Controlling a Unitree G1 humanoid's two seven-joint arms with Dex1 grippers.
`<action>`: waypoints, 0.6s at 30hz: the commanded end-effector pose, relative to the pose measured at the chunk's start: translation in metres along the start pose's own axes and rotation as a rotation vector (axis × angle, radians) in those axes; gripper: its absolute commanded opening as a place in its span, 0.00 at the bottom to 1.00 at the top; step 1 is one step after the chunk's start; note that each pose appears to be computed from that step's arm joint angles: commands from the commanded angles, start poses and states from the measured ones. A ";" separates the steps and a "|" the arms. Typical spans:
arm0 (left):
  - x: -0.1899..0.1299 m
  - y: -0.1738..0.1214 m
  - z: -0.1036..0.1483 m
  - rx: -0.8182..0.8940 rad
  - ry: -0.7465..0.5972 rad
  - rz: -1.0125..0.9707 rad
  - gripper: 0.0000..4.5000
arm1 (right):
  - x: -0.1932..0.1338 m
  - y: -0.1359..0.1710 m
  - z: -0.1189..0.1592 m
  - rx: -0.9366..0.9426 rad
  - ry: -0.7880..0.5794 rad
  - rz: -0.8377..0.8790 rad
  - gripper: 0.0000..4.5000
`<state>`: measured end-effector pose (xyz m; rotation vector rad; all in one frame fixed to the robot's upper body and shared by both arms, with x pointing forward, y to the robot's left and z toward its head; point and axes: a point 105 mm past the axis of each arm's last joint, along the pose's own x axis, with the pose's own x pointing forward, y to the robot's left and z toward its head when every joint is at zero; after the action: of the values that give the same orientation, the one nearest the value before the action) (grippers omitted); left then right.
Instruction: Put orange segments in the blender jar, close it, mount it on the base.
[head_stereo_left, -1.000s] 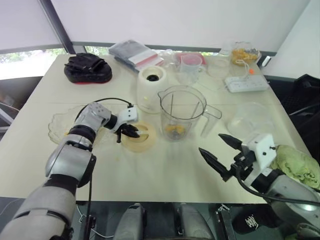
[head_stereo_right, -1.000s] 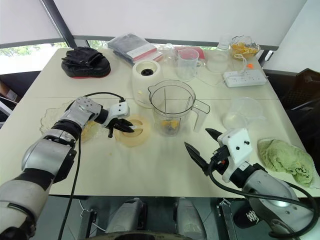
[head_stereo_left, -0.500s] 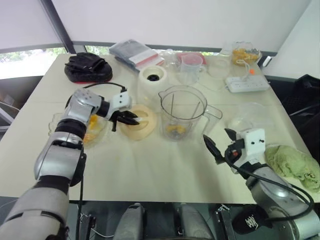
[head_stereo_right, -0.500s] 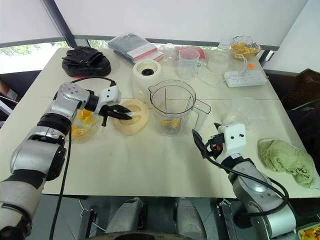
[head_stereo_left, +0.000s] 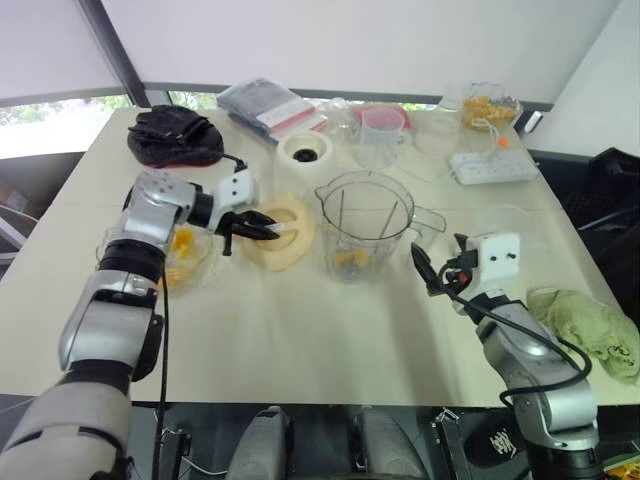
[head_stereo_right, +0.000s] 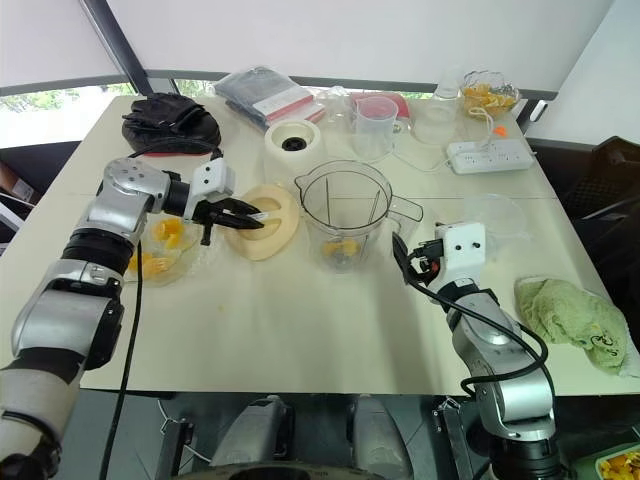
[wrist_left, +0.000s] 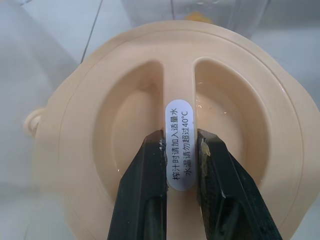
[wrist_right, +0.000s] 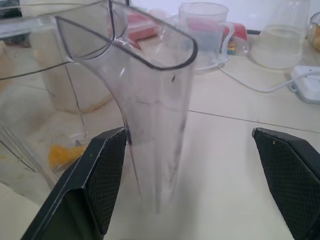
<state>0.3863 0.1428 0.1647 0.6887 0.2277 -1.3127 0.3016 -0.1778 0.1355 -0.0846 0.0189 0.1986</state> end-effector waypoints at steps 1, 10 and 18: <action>-0.011 0.007 0.016 0.051 -0.037 0.041 0.06 | 0.004 0.002 0.012 -0.012 -0.057 0.007 0.92; -0.027 0.008 0.017 0.051 -0.033 0.088 0.06 | 0.018 0.003 0.009 0.002 -0.069 -0.014 0.92; -0.043 0.009 0.020 0.048 -0.033 0.141 0.06 | 0.028 0.011 0.010 0.023 -0.082 -0.006 0.92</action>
<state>0.3795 0.1652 0.1864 0.6995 0.1910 -1.2205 0.3255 -0.1647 0.1318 -0.0494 -0.0069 0.1894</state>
